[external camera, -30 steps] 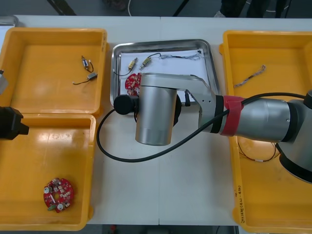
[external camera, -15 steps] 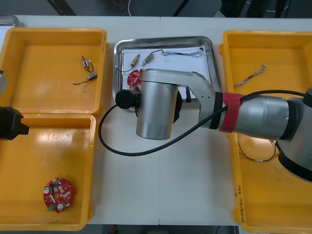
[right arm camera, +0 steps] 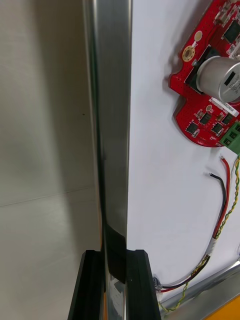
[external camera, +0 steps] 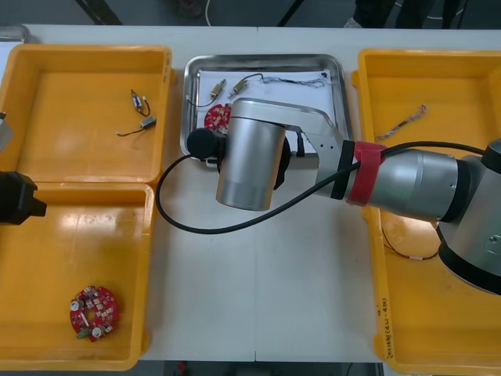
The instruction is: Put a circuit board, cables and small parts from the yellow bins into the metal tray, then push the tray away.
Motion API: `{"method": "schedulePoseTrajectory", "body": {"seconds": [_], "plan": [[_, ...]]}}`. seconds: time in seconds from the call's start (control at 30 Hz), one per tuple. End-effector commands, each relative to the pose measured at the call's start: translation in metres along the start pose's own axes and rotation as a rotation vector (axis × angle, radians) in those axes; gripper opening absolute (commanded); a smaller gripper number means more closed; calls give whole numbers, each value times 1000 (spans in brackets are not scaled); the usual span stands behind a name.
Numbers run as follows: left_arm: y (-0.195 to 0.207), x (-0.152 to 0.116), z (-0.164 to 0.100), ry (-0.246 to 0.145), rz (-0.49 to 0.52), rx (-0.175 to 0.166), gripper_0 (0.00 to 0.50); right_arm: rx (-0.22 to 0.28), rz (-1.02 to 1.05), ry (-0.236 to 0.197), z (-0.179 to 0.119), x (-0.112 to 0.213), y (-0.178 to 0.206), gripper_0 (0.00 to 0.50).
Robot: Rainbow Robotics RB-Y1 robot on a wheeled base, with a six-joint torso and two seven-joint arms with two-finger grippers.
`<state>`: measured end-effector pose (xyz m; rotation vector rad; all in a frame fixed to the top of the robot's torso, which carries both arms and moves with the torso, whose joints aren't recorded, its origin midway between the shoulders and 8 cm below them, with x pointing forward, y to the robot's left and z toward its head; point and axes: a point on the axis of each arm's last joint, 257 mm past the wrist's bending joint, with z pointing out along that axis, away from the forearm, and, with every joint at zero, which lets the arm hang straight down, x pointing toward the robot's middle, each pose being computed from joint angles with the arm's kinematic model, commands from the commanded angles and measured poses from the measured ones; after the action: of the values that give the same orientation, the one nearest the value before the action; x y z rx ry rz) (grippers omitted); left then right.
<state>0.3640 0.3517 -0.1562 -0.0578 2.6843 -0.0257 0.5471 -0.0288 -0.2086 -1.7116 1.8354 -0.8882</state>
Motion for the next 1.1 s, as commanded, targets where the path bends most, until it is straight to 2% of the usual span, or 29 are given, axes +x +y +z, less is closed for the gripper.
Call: {"method": "schedulePoseTrajectory", "body": {"seconds": [0.03,0.53,0.57,0.6,0.63,0.67,0.7,0.73,0.8,1.0,1.1], "plan": [[15,-3,-14,-24,86,-47,500,57,-5,-58,-19,-25,-37,0],[15,-3,-14,-24,86,-47,500,58,21,-69,-16,-27,-47,0],[15,-3,-14,-24,86,-47,500,60,18,-71,-16,-28,-47,50],[15,-3,-14,-24,86,-47,500,59,19,-71,-16,-28,-47,125],[15,-3,-14,-24,86,-47,500,59,18,-72,-16,-28,-47,220],[15,-3,-14,-24,86,-47,500,60,18,-72,-16,-28,-48,271],[15,-3,-14,-24,86,-47,500,60,19,-71,-16,-27,-48,355],[15,-3,-14,-24,86,-47,500,59,19,-73,-17,-28,-49,414],[15,-3,-14,-24,86,-47,500,59,16,-75,-17,-28,-50,500],[15,-3,-14,-24,86,-47,500,48,29,-79,-21,-28,-54,500],[15,-3,-14,-24,86,-47,500,0,64,-90,-26,-29,-50,500]]}}
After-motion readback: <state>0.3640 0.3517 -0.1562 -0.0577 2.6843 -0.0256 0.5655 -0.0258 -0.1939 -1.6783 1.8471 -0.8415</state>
